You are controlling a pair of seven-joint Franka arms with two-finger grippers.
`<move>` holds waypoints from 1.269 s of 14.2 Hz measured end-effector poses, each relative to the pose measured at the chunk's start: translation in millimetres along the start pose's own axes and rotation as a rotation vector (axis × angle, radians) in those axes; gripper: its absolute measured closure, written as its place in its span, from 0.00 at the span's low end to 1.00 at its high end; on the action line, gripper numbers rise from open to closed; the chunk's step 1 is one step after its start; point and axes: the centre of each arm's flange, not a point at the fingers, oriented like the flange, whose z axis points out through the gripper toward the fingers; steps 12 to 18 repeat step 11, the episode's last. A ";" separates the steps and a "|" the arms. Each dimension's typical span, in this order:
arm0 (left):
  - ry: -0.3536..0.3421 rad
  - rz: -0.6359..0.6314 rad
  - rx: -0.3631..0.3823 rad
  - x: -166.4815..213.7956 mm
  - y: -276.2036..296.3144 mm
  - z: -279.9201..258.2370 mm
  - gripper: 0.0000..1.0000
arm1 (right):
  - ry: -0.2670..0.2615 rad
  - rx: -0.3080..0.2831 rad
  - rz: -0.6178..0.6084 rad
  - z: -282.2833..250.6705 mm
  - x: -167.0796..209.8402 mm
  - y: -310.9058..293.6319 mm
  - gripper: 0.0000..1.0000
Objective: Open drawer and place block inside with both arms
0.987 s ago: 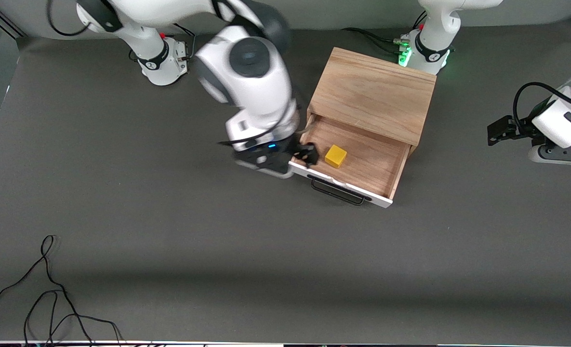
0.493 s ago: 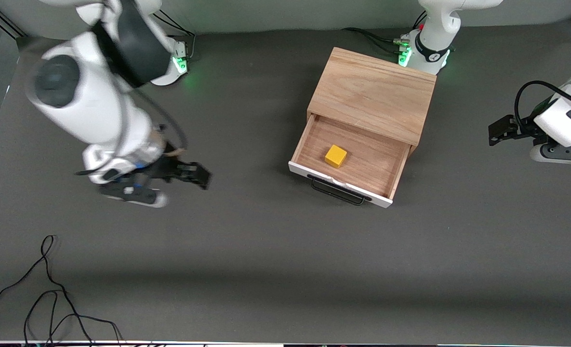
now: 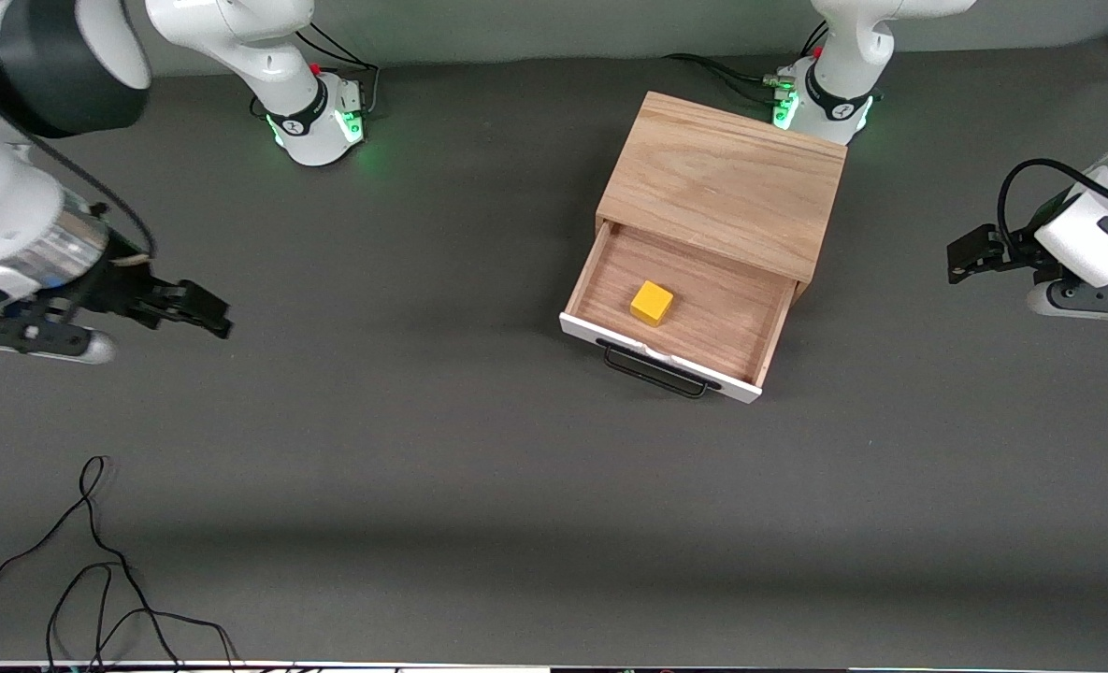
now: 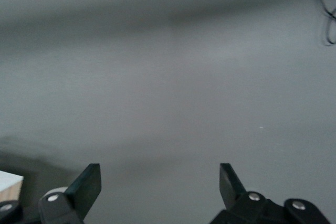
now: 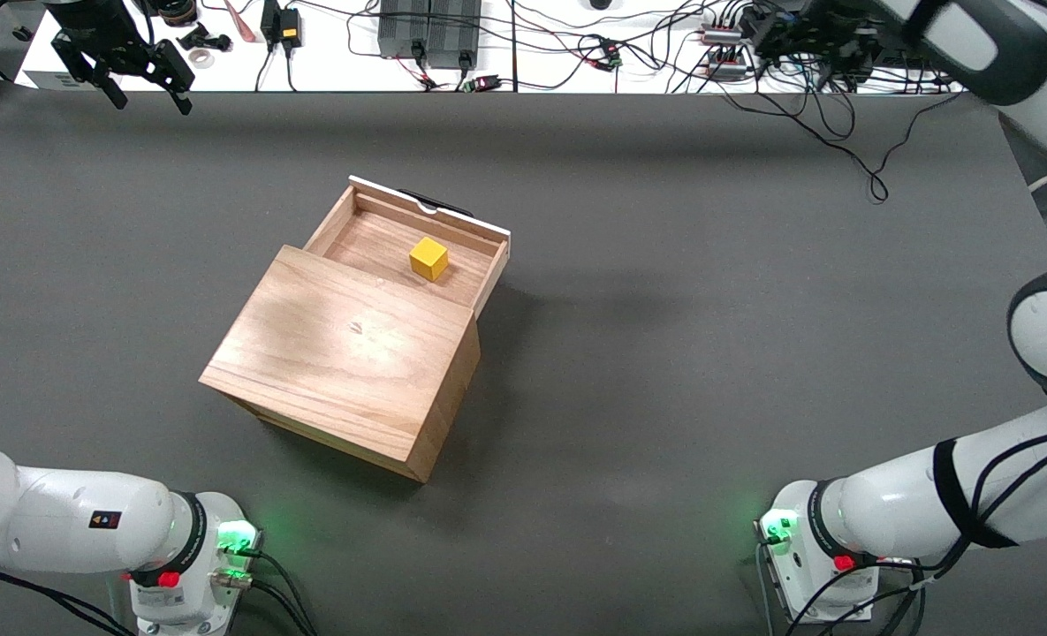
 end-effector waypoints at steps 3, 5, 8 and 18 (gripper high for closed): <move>0.000 0.000 0.000 0.1 0.0 0.2 0.00 | -0.005 -0.003 -0.031 -2.7 -0.6 39.0 0.00; 0.000 0.000 0.000 0.2 0.0 0.3 0.00 | -0.024 -0.007 -0.058 -0.4 -3.5 41.9 0.00; -0.003 0.000 0.000 0.8 0.0 1.5 0.00 | -0.033 -0.009 -0.102 3.6 -4.0 40.9 0.00; -0.005 0.000 0.000 1.5 -0.1 2.7 0.00 | -0.046 -0.010 -0.118 11.2 -3.3 33.2 0.00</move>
